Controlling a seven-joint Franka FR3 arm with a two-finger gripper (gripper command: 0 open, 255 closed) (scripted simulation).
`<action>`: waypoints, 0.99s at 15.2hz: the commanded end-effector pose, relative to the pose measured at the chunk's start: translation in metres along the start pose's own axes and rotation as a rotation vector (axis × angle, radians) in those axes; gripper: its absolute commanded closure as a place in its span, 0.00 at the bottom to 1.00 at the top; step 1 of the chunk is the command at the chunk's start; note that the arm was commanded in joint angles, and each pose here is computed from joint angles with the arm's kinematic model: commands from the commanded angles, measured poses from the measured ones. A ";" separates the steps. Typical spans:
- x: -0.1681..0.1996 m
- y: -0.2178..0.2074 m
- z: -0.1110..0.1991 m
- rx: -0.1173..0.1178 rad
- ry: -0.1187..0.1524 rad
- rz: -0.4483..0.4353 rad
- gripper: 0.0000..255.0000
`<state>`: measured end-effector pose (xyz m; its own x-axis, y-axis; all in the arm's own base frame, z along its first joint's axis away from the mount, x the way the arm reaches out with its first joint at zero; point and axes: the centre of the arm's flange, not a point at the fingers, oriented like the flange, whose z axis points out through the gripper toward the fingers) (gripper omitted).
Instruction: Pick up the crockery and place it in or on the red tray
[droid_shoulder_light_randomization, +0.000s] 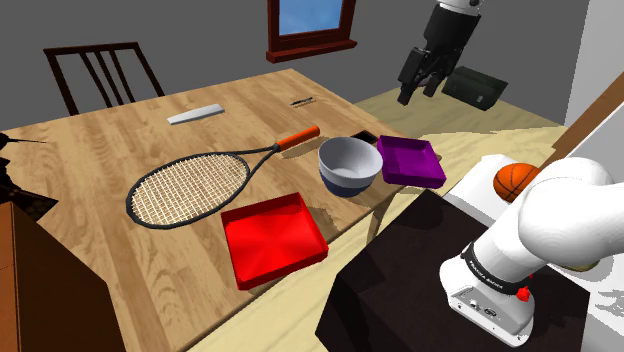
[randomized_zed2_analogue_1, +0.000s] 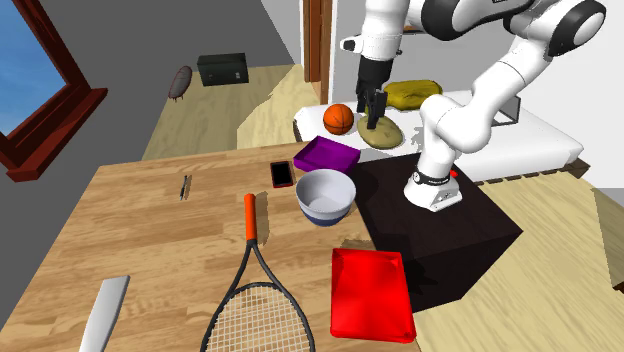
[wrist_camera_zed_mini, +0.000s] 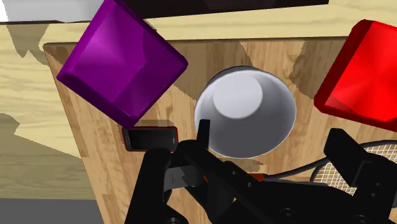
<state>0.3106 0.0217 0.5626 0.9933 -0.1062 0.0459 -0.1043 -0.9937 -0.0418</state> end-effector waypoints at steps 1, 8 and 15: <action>0.000 0.000 0.000 0.000 0.000 0.000 0.00; 0.046 0.040 0.077 0.055 -0.035 -0.045 0.00; 0.091 0.074 0.158 0.109 -0.070 -0.090 0.00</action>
<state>0.3950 -0.0523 0.4213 0.9998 -0.0180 -0.0122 -0.0195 -0.9897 -0.1420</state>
